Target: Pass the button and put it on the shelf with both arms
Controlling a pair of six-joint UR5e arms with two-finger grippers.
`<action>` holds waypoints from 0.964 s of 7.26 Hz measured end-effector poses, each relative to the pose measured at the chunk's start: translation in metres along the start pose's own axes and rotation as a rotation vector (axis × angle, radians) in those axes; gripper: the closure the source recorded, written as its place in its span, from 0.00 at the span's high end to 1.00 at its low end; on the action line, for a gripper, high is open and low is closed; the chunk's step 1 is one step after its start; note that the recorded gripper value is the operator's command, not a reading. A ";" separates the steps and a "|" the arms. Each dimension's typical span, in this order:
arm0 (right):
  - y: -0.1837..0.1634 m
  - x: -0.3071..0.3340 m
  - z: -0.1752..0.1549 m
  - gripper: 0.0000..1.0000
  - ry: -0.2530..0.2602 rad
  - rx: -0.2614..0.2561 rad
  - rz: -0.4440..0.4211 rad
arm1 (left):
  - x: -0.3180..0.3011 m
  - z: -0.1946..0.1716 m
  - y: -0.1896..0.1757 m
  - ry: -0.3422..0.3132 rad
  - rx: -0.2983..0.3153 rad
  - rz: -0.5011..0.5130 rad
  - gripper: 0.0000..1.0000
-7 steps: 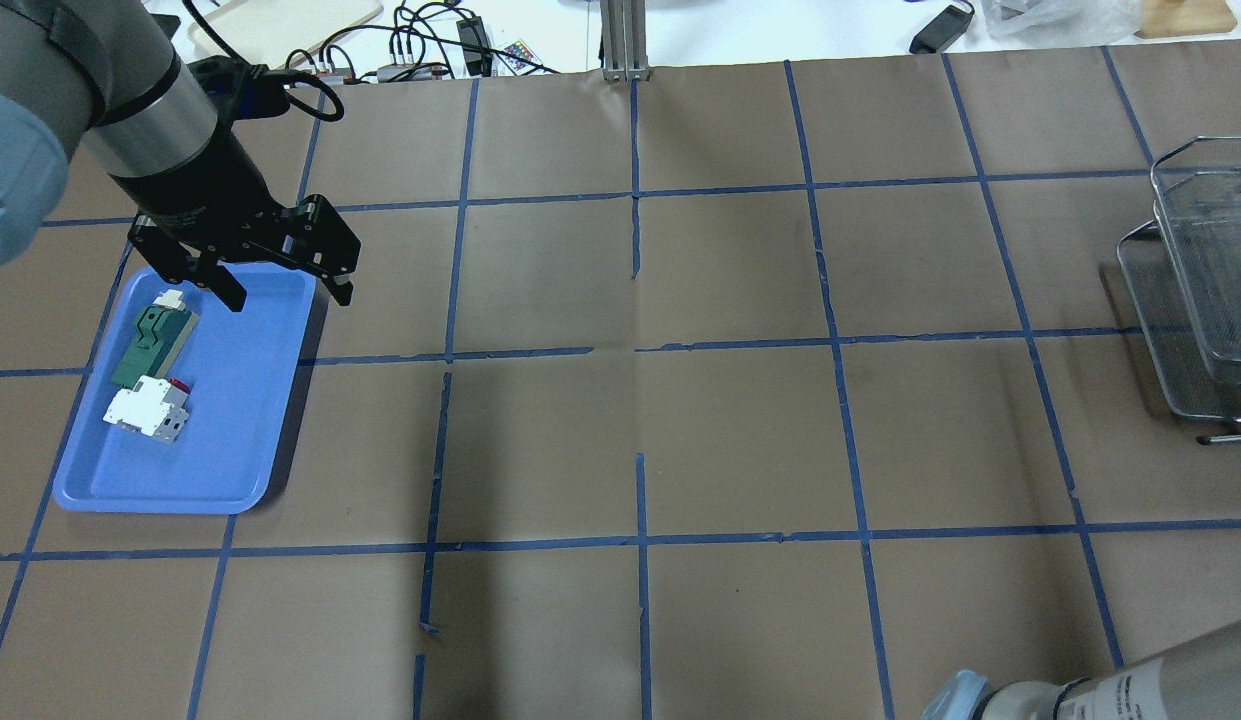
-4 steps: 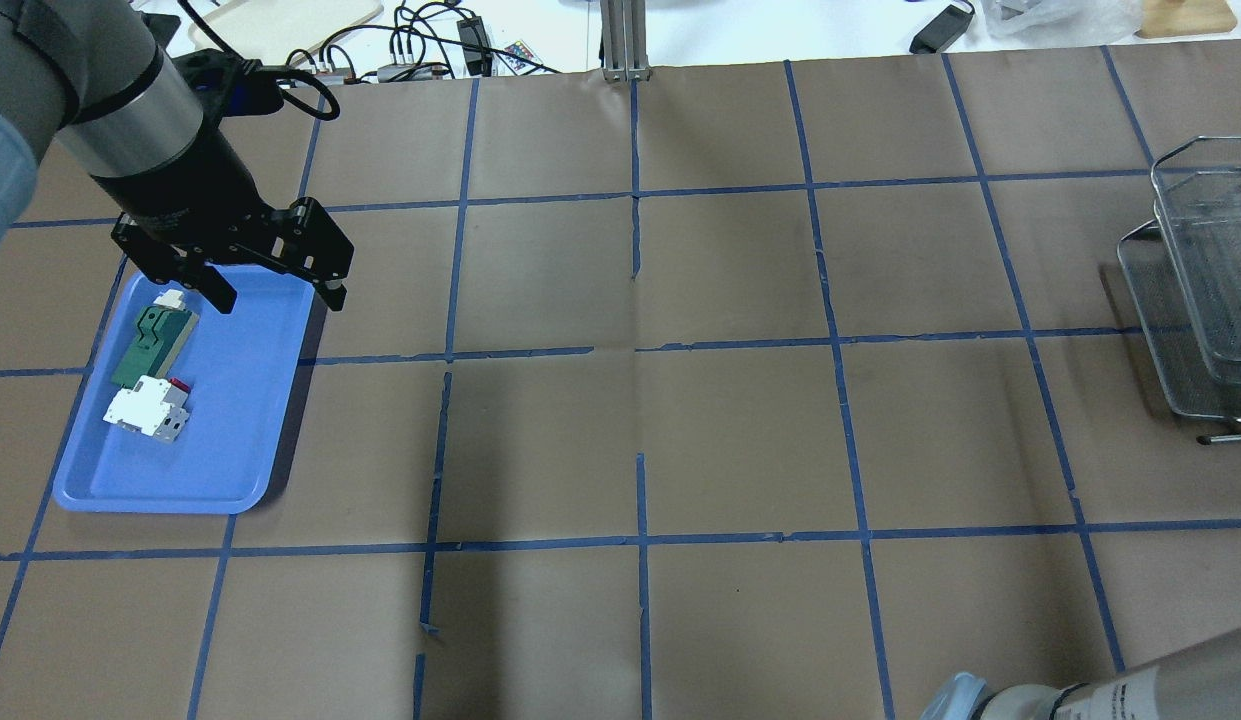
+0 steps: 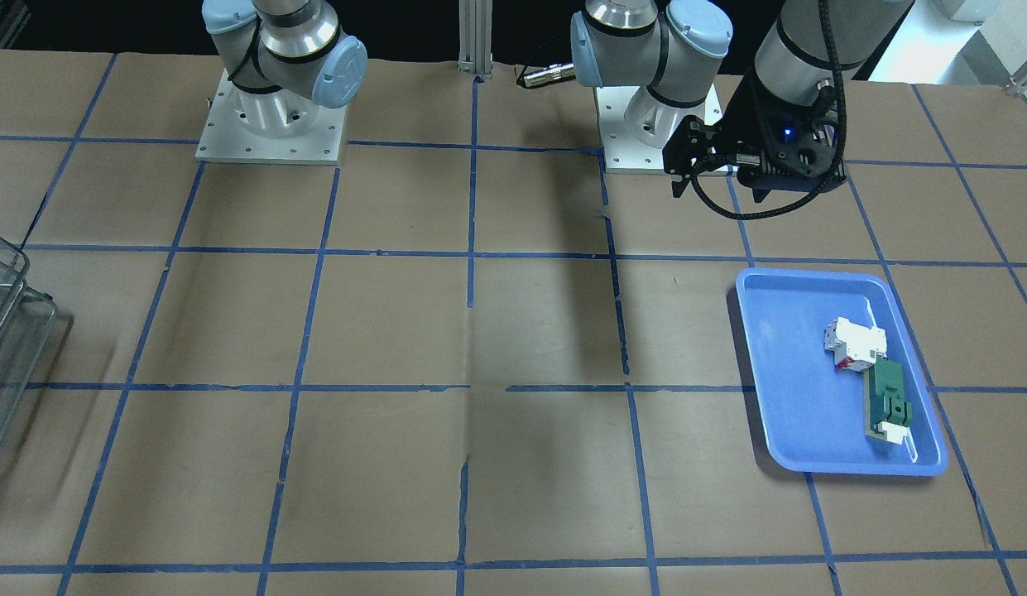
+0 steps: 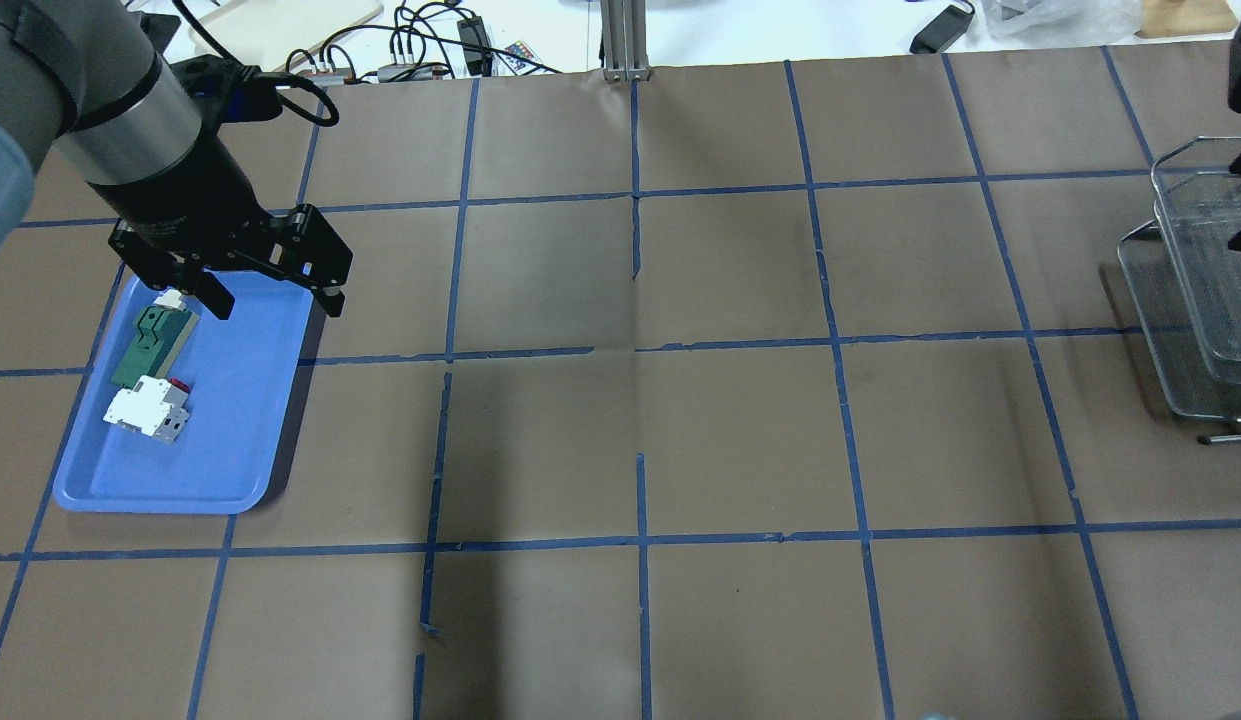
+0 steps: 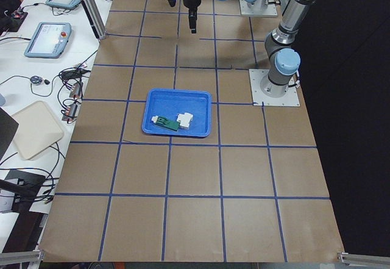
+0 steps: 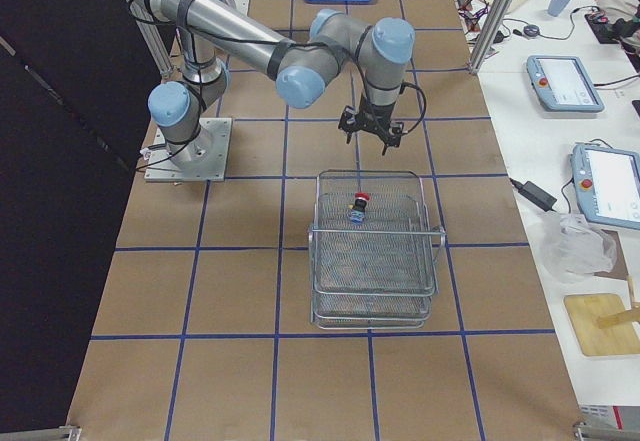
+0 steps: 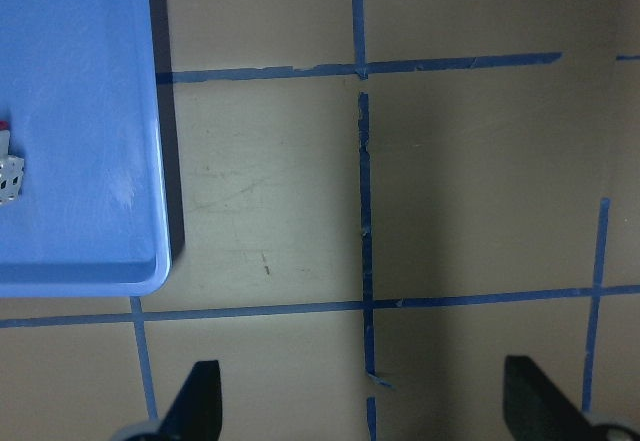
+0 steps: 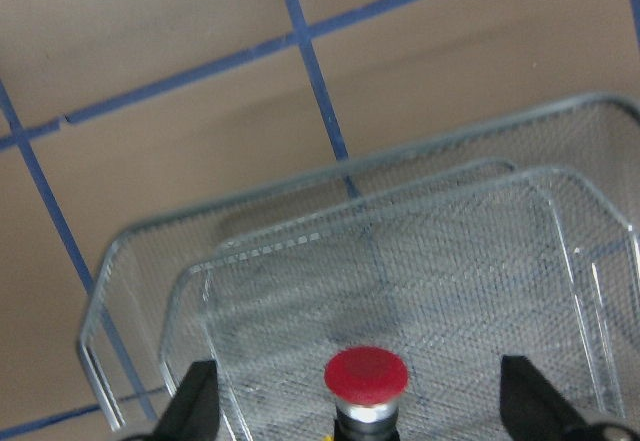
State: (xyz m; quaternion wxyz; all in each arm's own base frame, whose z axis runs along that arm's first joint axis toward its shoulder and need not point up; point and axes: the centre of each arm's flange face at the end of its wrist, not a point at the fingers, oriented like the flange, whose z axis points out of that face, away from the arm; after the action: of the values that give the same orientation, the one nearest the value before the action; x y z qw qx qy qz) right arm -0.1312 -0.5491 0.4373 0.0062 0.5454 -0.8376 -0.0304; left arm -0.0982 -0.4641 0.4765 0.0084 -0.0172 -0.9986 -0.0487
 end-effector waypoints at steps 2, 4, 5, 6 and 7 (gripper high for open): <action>-0.099 -0.063 -0.040 1.00 0.014 0.002 0.110 | 0.000 0.000 0.001 0.000 0.000 0.000 1.00; -0.175 -0.119 -0.063 1.00 0.043 0.016 0.282 | 0.001 0.000 0.002 0.000 -0.002 0.000 1.00; -0.197 -0.136 -0.069 1.00 0.052 0.028 0.427 | 0.001 0.000 0.003 0.000 -0.001 0.000 1.00; -0.210 -0.144 -0.073 1.00 0.058 0.040 0.563 | 0.001 -0.001 0.003 0.000 0.000 0.000 1.00; -0.215 -0.146 -0.075 1.00 0.056 0.052 0.682 | 0.001 -0.001 0.003 0.000 0.002 0.000 1.00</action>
State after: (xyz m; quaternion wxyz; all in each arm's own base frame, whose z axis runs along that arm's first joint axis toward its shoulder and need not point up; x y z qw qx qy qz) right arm 0.1275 -0.5056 0.5032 0.0252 0.2347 -0.9717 0.0098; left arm -0.0989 -0.4612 0.4778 0.0082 -0.0173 -0.9987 -0.0478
